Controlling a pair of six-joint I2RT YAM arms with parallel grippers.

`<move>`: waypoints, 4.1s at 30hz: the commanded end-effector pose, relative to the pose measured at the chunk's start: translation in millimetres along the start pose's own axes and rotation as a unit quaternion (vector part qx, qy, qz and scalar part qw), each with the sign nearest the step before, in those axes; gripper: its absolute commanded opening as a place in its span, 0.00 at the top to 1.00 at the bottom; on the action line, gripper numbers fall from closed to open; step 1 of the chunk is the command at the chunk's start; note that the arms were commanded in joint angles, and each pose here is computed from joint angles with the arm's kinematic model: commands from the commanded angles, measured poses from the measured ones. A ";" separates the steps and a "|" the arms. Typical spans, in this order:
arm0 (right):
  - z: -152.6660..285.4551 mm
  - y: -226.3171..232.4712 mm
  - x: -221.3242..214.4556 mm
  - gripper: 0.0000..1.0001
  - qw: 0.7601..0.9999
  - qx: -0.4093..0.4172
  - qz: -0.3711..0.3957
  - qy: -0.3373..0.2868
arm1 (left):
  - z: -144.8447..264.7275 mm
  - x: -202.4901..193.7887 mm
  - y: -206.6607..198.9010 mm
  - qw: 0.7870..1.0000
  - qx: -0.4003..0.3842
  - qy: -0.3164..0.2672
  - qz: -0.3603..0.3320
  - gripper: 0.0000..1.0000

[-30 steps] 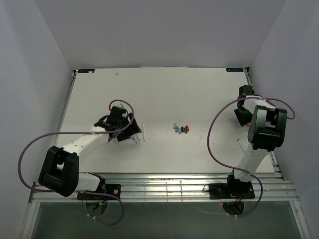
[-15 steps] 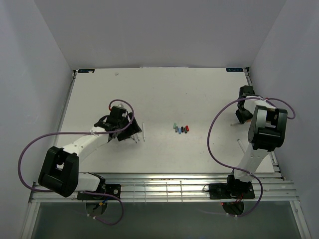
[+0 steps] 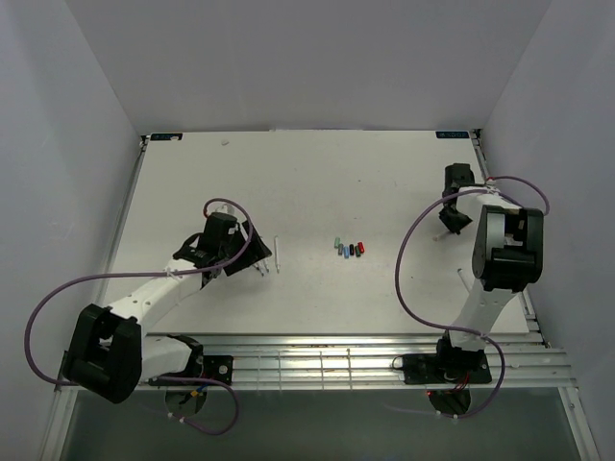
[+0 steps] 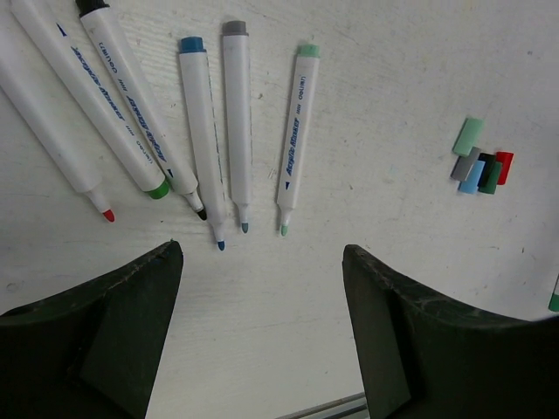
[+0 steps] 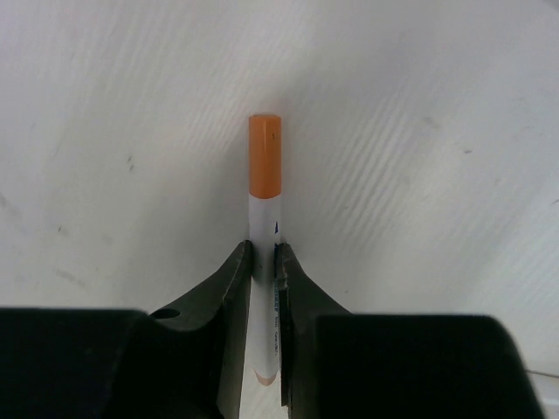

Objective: Open the pen caps

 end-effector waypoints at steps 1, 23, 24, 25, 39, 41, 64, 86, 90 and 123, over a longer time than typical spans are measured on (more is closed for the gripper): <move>28.4 18.9 -37.2 0.92 0.988 0.103 0.099 0.064 | 16.4 15.9 -11.7 0.998 -0.031 -0.044 -0.018 0.16; 223.8 -14.7 -176.3 0.92 0.504 0.679 0.455 0.278 | 28.4 47.0 -85.8 0.944 -0.327 -0.027 -0.015 0.16; 230.2 -19.2 -182.9 0.92 0.490 0.684 0.462 0.281 | 27.6 47.6 -86.9 0.945 -0.326 -0.028 -0.014 0.16; 231.8 -21.5 -186.1 0.92 0.484 0.688 0.463 0.280 | 26.4 47.1 -87.9 0.946 -0.322 -0.029 -0.012 0.16; 236.3 -10.8 -205.7 0.92 0.556 0.665 0.404 0.292 | 30.5 29.8 -92.6 0.952 -0.305 -0.042 -0.004 0.19; 234.5 -6.2 -206.0 0.92 0.591 0.648 0.381 0.292 | 39.3 27.6 -90.4 0.949 -0.307 -0.064 -0.021 0.21; 286.2 1.2 -210.4 0.92 0.599 0.680 0.251 0.342 | 23.9 -10.6 -108.1 0.929 -0.364 -0.037 -0.060 0.26; 294.2 8.9 -207.5 0.60 0.589 0.699 0.296 0.278 | 24.9 -21.6 -102.7 0.928 -0.368 -0.020 -0.058 1.00; 297.7 18.9 -205.9 0.58 0.586 0.702 0.305 0.266 | 26.3 -25.6 -99.9 0.926 -0.372 -0.013 -0.059 1.00; 304.8 54.2 -158.1 0.92 0.377 0.815 0.298 0.323 | 41.0 -38.0 -95.6 0.890 -0.437 0.004 -0.133 1.00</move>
Point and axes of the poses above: each gripper's point midway between its finger pads, its own z axis back along the fingers, its own y axis along the line the jaws close on, x = y × z, the point moved 9 cm from there along z, back along the fingers, and after that the axes turned 10 degrees about -z, right-handed, at the moved point
